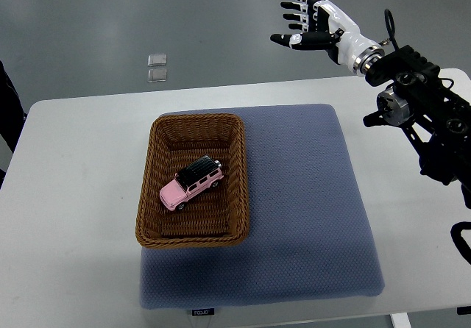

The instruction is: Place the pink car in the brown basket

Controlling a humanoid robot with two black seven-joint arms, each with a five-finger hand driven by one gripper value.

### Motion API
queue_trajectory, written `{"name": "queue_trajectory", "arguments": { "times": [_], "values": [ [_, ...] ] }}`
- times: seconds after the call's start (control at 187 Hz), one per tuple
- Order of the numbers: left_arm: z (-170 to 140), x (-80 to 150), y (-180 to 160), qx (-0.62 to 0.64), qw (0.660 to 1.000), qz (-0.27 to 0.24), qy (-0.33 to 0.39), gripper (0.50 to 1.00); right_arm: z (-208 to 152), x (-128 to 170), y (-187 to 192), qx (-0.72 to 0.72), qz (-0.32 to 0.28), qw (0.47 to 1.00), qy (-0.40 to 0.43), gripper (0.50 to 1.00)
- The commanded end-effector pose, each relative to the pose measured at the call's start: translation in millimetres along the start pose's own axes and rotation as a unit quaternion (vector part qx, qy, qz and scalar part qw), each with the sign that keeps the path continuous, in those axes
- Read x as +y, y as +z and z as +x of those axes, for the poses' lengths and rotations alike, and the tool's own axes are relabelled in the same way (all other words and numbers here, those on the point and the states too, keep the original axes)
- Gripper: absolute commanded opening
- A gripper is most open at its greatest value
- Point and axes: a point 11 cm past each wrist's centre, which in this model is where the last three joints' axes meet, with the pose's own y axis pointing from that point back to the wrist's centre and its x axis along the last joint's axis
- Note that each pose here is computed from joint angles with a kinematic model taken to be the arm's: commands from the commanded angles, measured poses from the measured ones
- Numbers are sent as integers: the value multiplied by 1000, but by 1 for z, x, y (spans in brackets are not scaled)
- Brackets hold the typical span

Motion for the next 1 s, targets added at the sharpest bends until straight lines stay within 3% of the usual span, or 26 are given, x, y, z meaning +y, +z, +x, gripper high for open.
{"name": "queue_trajectory", "arguments": {
  "times": [0.0,0.246,0.544,0.998],
  "values": [
    [0,0,0,0,1000,0,-1,1000,17,10,15,-74,-5,997,38,895],
    [0,0,0,0,1000,0,0,1000,51,28,56,-202,-23,974,99,903],
    [0,0,0,-1,1000,0,0,1000,75,48,88,-354,17,920,165,903],
    [-1,0,-6,0,1000,5,-2,1000,83,54,96,-347,32,918,191,911]
  ]
}}
